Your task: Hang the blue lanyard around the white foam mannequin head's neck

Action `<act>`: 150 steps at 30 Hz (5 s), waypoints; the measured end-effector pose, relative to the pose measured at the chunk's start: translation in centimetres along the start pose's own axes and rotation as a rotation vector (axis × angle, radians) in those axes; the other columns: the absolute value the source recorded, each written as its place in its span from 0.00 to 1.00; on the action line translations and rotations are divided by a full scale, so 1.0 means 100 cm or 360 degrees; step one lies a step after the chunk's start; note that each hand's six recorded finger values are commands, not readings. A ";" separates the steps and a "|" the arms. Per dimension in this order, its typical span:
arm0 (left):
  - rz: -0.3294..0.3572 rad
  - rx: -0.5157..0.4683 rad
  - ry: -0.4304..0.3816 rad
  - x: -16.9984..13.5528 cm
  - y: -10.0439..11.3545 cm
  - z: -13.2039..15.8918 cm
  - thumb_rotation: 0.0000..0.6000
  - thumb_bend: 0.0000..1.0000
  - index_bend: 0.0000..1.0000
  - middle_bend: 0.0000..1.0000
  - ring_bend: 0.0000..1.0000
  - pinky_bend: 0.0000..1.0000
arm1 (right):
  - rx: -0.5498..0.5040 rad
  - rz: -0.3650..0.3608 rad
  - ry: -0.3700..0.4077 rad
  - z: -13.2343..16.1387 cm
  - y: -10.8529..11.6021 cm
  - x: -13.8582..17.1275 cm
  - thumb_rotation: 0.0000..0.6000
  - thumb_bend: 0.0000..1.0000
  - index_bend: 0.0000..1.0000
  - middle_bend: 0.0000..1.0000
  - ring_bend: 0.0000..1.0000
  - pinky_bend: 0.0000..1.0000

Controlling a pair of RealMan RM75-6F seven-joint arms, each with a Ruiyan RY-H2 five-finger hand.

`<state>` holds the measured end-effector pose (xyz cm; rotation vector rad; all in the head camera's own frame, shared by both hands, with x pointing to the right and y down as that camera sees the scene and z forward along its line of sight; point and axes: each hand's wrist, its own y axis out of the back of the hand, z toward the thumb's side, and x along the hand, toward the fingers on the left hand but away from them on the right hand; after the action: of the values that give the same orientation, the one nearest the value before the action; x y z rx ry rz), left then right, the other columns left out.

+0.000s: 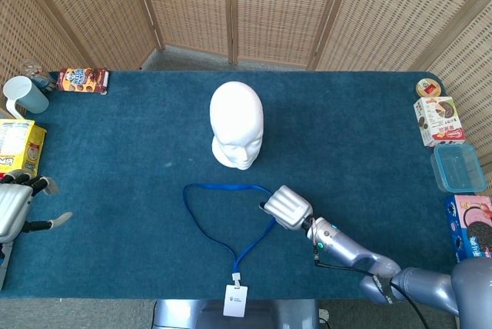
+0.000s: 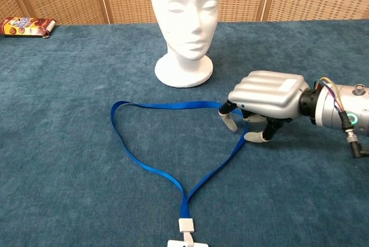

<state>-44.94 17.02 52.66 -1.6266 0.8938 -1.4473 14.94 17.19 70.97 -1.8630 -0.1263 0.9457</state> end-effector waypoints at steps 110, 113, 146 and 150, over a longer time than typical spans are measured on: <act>-0.0139 0.0467 -0.0576 0.046 -0.024 0.062 0.78 0.18 0.45 0.98 0.99 0.84 | -0.0077 0.0040 -0.0051 0.002 -0.006 -0.001 1.00 0.51 0.56 1.00 1.00 1.00; -0.0169 0.0529 -0.0658 0.052 -0.031 0.074 0.79 0.19 0.45 1.00 1.00 0.92 | -0.0080 0.0040 -0.0056 0.002 -0.006 -0.001 1.00 0.51 0.56 1.00 1.00 1.00; -0.0352 0.0630 -0.1138 0.081 -0.094 0.186 1.00 0.24 0.51 1.00 1.00 1.00 | -0.0121 0.0047 -0.0093 0.000 -0.010 0.001 1.00 0.51 0.57 1.00 1.00 1.00; -0.0379 0.0633 -0.1147 0.084 -0.100 0.191 1.00 0.24 0.51 1.00 1.00 1.00 | -0.0123 0.0049 -0.0093 0.001 -0.012 0.001 1.00 0.51 0.57 1.00 1.00 1.00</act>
<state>-24.94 15.97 64.18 -1.7799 0.0041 -0.9682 15.35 17.87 71.89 -1.9137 -0.1720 1.0297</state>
